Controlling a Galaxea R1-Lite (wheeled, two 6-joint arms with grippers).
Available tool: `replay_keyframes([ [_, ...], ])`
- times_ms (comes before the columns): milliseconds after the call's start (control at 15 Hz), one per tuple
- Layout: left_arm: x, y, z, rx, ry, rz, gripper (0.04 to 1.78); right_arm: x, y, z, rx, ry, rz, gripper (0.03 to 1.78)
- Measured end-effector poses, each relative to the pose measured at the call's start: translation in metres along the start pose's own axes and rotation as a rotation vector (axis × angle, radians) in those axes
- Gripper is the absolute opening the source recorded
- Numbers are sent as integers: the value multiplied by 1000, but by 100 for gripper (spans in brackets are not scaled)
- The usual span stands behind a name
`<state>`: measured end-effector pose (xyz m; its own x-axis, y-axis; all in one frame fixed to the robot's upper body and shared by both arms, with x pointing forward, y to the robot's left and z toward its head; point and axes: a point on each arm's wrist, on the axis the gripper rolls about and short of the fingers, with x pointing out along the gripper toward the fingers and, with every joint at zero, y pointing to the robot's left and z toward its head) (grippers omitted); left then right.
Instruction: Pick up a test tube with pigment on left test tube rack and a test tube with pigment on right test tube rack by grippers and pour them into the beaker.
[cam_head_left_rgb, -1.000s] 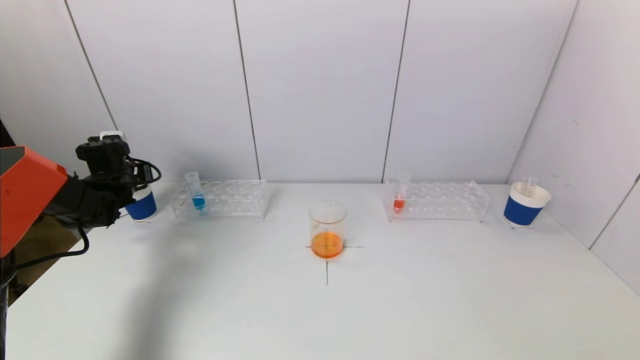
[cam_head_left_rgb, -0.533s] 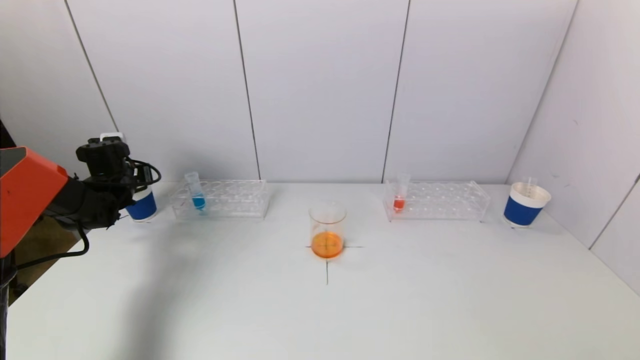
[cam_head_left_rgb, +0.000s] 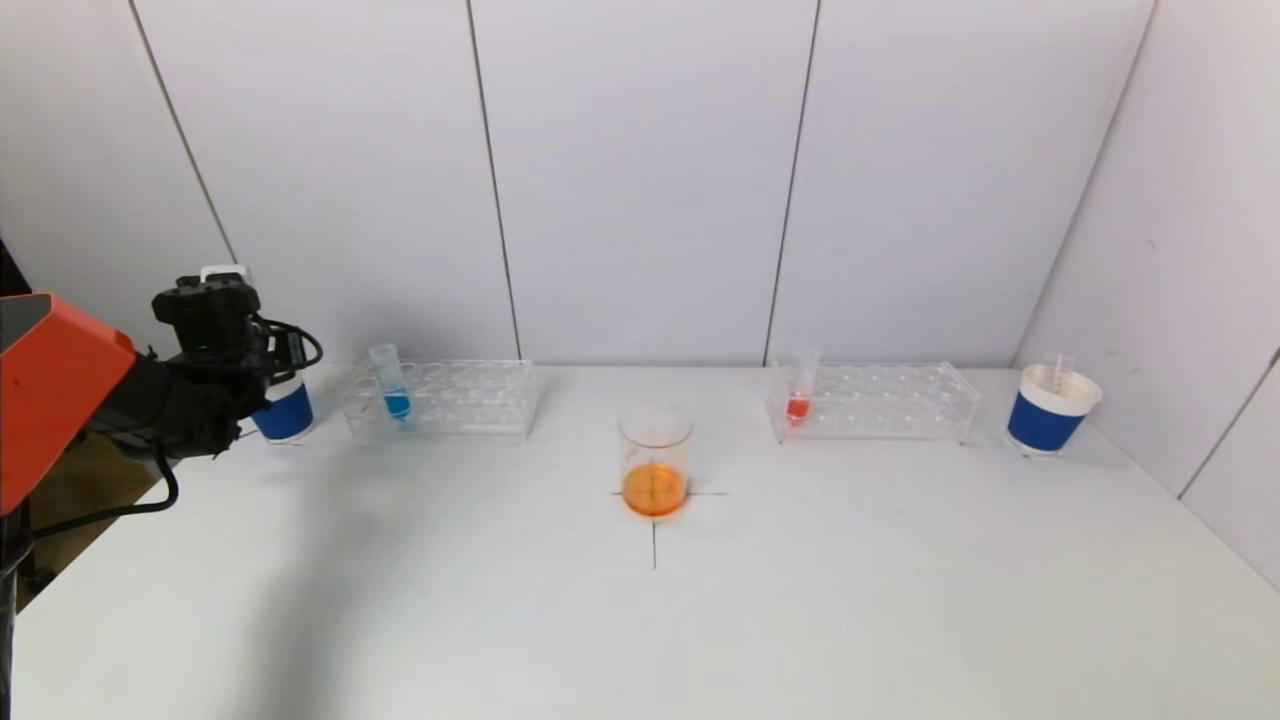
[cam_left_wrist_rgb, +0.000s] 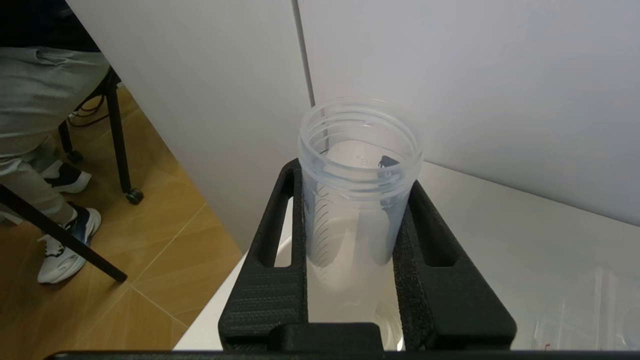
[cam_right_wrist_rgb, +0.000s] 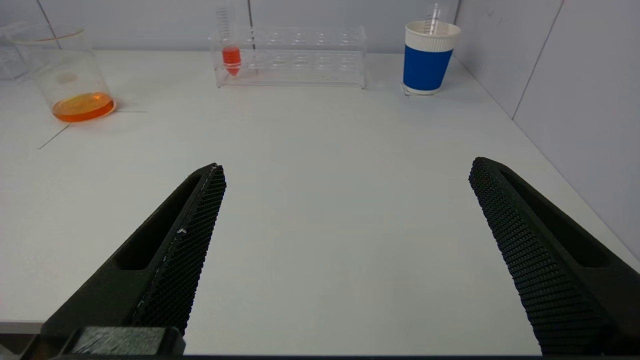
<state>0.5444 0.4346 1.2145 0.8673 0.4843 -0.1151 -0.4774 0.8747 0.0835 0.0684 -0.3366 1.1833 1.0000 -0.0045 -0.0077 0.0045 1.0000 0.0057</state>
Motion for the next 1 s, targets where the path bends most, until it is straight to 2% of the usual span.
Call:
replay_keyframes([
  [133, 0, 0, 1, -1, -1, 0, 58, 0, 0, 0, 0, 0, 0, 177],
  [267, -1, 0, 1, -1, -2, 0, 77, 0, 0, 0, 0, 0, 0, 177],
  [533, -1, 1, 3, -3, -6, 0, 140, 0, 0, 0, 0, 0, 0, 177],
  [667, -2, 1, 4, -3, -7, 0, 162, 0, 0, 0, 0, 0, 0, 177],
  [800, -2, 1, 4, -2, -8, 0, 175, 0, 0, 0, 0, 0, 0, 177],
  [1000, -4, 1, 7, -3, -10, -9, 178, 0, 0, 0, 0, 0, 0, 177],
])
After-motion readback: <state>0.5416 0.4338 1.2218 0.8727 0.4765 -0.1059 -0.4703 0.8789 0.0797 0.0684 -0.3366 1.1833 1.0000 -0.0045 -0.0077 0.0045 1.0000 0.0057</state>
